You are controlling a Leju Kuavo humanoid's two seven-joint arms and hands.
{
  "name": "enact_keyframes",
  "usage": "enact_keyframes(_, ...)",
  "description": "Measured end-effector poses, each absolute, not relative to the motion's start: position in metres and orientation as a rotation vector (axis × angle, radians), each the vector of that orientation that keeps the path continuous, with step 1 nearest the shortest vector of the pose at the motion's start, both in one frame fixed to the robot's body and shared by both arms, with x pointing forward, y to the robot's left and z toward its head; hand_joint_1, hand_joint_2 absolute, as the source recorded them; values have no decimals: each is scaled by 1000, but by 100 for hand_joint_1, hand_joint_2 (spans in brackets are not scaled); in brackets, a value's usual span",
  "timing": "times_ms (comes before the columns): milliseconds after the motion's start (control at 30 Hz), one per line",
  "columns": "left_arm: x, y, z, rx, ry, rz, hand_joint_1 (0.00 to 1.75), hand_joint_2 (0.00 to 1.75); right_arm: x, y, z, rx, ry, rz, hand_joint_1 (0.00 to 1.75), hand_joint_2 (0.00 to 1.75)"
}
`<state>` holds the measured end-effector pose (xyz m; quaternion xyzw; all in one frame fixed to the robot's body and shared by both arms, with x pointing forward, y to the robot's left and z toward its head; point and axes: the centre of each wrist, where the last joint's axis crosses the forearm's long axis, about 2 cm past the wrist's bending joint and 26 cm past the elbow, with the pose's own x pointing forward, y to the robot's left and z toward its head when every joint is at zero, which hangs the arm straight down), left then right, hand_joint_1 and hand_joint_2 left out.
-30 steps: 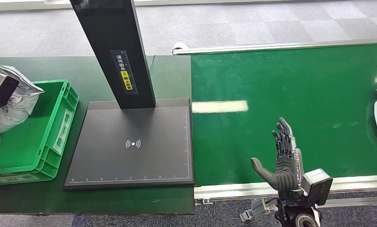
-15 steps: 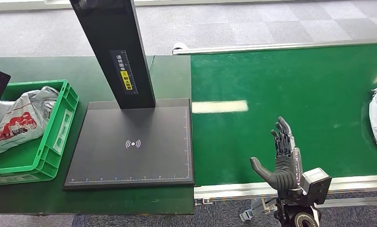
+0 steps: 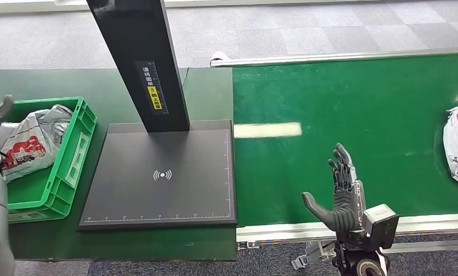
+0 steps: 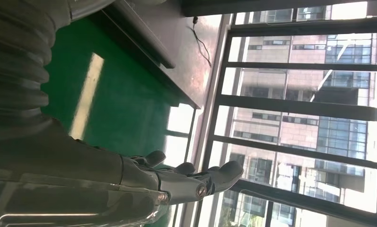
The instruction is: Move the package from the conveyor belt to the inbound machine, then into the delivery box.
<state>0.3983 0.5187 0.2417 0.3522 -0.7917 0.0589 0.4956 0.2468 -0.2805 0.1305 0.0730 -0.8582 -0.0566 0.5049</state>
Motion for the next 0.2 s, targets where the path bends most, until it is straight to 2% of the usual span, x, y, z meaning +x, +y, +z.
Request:
enact_keyframes(67,393,486,228,445,-2090,202,0,175,247,-280,130,168,-2059,-113,0,175)
enact_keyframes(200,367,422,202,136,-2249,125,0,175,247,-278,126,166,-2030,-77,0,175)
